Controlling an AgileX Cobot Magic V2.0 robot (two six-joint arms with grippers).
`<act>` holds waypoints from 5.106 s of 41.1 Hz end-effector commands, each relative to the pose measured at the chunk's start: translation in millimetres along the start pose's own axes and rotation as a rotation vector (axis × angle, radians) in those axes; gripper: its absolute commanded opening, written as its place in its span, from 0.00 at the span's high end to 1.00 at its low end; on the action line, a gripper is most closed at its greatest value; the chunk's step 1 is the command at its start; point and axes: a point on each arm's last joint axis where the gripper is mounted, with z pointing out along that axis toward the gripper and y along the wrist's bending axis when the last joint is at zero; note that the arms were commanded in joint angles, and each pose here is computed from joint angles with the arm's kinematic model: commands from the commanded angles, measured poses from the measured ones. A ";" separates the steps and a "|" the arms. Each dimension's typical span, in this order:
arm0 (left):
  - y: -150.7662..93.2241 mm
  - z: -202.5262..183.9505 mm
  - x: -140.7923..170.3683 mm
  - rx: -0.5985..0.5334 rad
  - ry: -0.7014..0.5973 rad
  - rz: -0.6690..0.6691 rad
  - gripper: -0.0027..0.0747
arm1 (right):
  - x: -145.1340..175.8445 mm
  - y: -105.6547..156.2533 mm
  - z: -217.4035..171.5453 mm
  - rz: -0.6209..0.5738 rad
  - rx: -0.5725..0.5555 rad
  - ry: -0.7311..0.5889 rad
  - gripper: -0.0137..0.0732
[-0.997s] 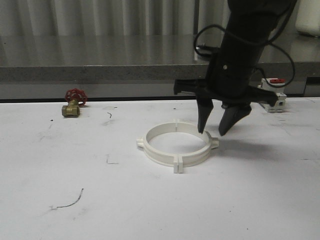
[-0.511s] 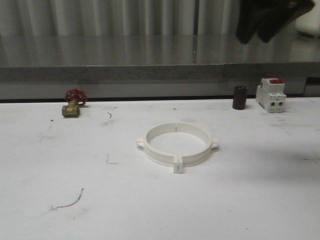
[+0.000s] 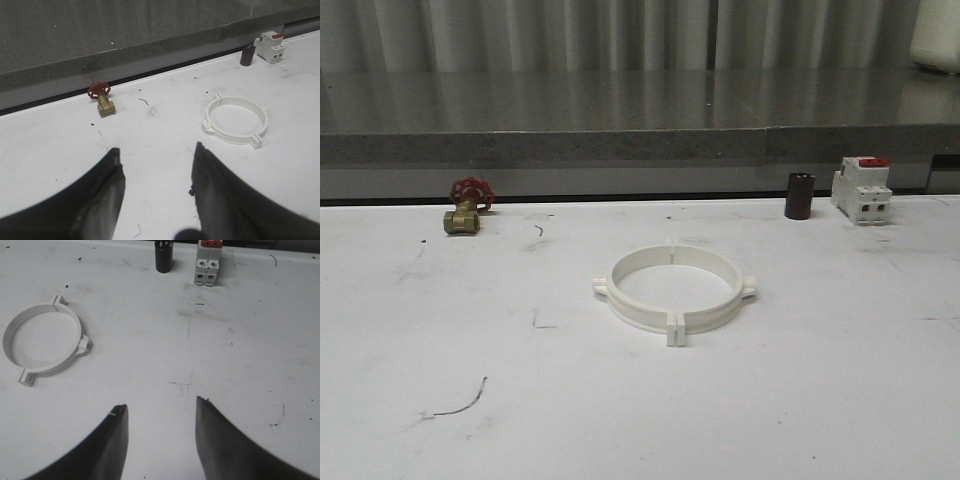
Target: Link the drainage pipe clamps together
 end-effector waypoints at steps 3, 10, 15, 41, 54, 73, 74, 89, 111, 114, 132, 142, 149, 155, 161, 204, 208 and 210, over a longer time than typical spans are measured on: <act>1.3 -1.8 -15.1 -0.010 -0.095 -0.019 0.56 | 12.4 -0.8 -31.1 0.005 -0.015 -0.169 0.43; 1.3 -1.8 -15.1 -0.010 -0.095 -0.019 0.56 | 23.1 -1.1 -43.7 0.007 -0.020 -0.188 0.43; 1.3 -1.8 -15.1 -0.010 -0.095 -0.019 0.56 | 24.0 -1.1 -44.2 0.007 -0.020 -0.182 0.43; 1.3 -1.8 -15.1 -0.010 -0.095 -0.019 0.56 | 22.1 -1.0 -44.5 0.007 -0.021 -0.203 0.50; 1.3 -1.8 -15.0 -0.010 -0.095 -0.019 0.68 | 22.4 -1.1 -44.5 0.007 -0.021 -0.199 0.97; 1.3 -1.8 -15.1 -0.010 -0.095 -0.019 0.99 | 23.1 -1.1 -44.3 0.007 -0.020 -0.192 0.98; 1.3 -1.8 -15.1 -0.010 -0.095 -0.019 0.99 | 23.1 -1.1 -44.3 0.007 -0.020 -0.192 0.98; 6.4 -10.9 23.4 -0.162 -0.196 -0.021 0.99 | 23.0 -1.1 -44.3 0.007 -0.020 -0.193 0.98; 17.9 13.7 104.1 -0.404 -0.357 -0.054 0.99 | 23.0 -1.1 -44.3 0.007 -0.020 -0.193 0.98; 18.4 16.4 109.2 -0.406 -0.355 -0.048 0.99 | 23.0 -1.1 -44.3 0.007 -0.020 -0.193 0.98; 18.5 19.6 115.2 -0.391 -0.360 -0.076 0.99 | 23.0 -1.1 -44.3 0.007 -0.020 -0.193 0.98; 18.5 20.0 115.9 -0.388 -0.358 -0.090 0.99 | 23.0 -1.1 -44.3 0.007 -0.020 -0.193 0.98; 18.3 20.0 115.9 -0.388 -0.356 -0.080 0.99 | 23.0 -1.1 -44.3 0.007 -0.020 -0.193 0.98; 18.3 20.0 115.7 -0.390 -0.356 -0.068 0.99 | 23.0 -1.1 -44.3 0.007 -0.020 -0.193 0.98; 19.1 19.7 115.8 -0.406 -0.353 -0.063 0.99 | 23.0 -1.1 -44.3 0.007 -0.020 -0.193 0.98; 21.5 18.6 116.3 -0.454 -0.350 -0.070 0.99 | 36.6 -7.6 -58.5 -0.037 0.041 -0.313 0.98; 21.5 18.6 116.3 -0.454 -0.350 -0.070 0.99 | 55.6 -12.4 -61.4 -0.067 0.091 -0.447 0.98; 21.5 18.6 116.3 -0.454 -0.350 -0.070 0.99 | 64.8 -13.3 -60.9 -0.073 0.101 -0.511 0.98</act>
